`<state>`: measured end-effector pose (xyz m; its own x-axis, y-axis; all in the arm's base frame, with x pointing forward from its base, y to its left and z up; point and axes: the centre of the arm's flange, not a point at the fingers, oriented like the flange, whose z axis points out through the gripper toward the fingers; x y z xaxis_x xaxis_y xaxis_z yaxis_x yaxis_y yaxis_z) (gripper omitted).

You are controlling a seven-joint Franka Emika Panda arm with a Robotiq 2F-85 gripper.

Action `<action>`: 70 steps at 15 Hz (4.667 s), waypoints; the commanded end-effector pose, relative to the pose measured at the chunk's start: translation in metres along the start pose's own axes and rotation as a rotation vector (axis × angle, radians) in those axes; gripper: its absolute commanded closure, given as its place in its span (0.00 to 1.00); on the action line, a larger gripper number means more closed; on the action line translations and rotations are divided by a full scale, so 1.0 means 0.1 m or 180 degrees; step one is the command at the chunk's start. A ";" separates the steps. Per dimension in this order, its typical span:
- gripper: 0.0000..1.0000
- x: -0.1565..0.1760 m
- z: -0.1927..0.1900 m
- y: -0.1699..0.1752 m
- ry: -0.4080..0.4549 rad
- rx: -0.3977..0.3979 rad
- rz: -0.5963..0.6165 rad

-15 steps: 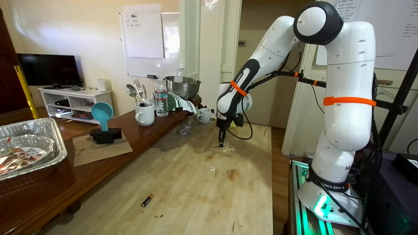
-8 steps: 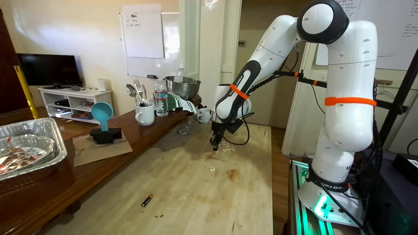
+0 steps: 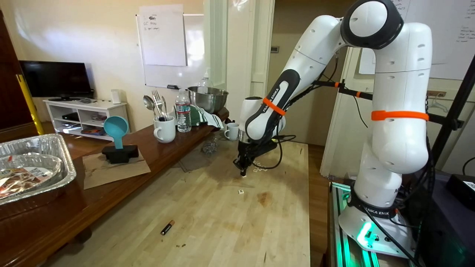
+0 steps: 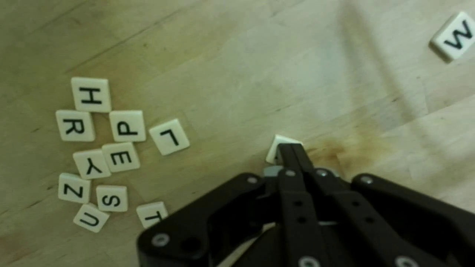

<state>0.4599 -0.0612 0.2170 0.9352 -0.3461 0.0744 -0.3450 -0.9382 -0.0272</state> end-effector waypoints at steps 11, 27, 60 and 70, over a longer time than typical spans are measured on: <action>1.00 -0.19 -0.15 -0.23 -0.0164 0.0103 -0.1119; 1.00 -0.16 -0.03 -0.16 -0.0239 0.0051 -0.3521; 1.00 -0.31 0.12 -0.36 -0.0315 -0.0112 -0.0818; 1.00 -0.33 -0.13 -0.35 -0.0434 0.0006 0.0001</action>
<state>0.4461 -0.0225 0.2174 0.9472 -0.3180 -0.0419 -0.3189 -0.9477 -0.0161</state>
